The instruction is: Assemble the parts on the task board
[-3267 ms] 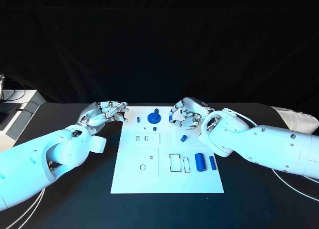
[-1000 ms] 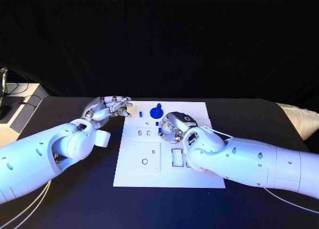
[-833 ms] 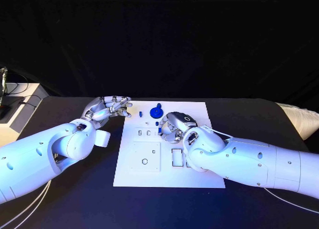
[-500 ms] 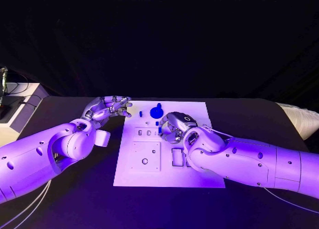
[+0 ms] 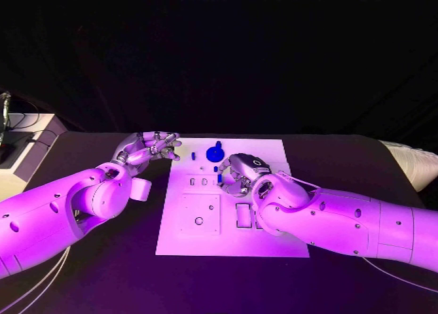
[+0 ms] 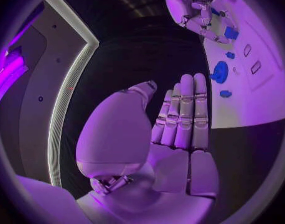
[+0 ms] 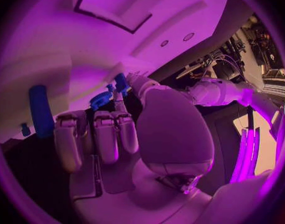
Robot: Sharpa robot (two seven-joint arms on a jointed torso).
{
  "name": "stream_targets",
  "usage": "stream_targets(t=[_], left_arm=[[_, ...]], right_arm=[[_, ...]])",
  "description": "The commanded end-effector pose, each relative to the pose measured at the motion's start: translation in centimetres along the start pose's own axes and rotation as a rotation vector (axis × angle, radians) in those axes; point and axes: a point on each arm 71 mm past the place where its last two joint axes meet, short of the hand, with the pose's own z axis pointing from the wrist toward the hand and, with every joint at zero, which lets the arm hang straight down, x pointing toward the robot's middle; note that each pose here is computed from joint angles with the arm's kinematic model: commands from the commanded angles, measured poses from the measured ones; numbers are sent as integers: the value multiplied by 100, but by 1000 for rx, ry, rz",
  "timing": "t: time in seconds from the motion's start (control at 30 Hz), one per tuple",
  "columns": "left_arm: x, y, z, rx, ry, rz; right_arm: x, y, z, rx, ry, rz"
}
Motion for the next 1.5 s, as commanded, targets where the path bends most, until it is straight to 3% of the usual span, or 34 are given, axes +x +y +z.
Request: stream_targets(t=[0.03, 0.47, 0.7, 0.9, 1.17, 1.5], left_arm=[[25, -5, 4, 6, 18, -6], [17, 30, 12, -29, 13, 76], [37, 101, 20, -126, 16, 192], [113, 134, 42, -227, 53, 316], [345, 97, 223, -382, 189, 567], [576, 119, 502, -546, 305, 749]], right_arm=[[-8, 19, -9, -19, -13, 0], [-143, -3, -86, -48, -137, 94], [-356, -145, -142, -15, -166, 256], [-650, -413, -177, 58, -155, 400], [-1057, -850, -239, 226, -118, 581], [-1175, -1112, -224, 296, -81, 605]])
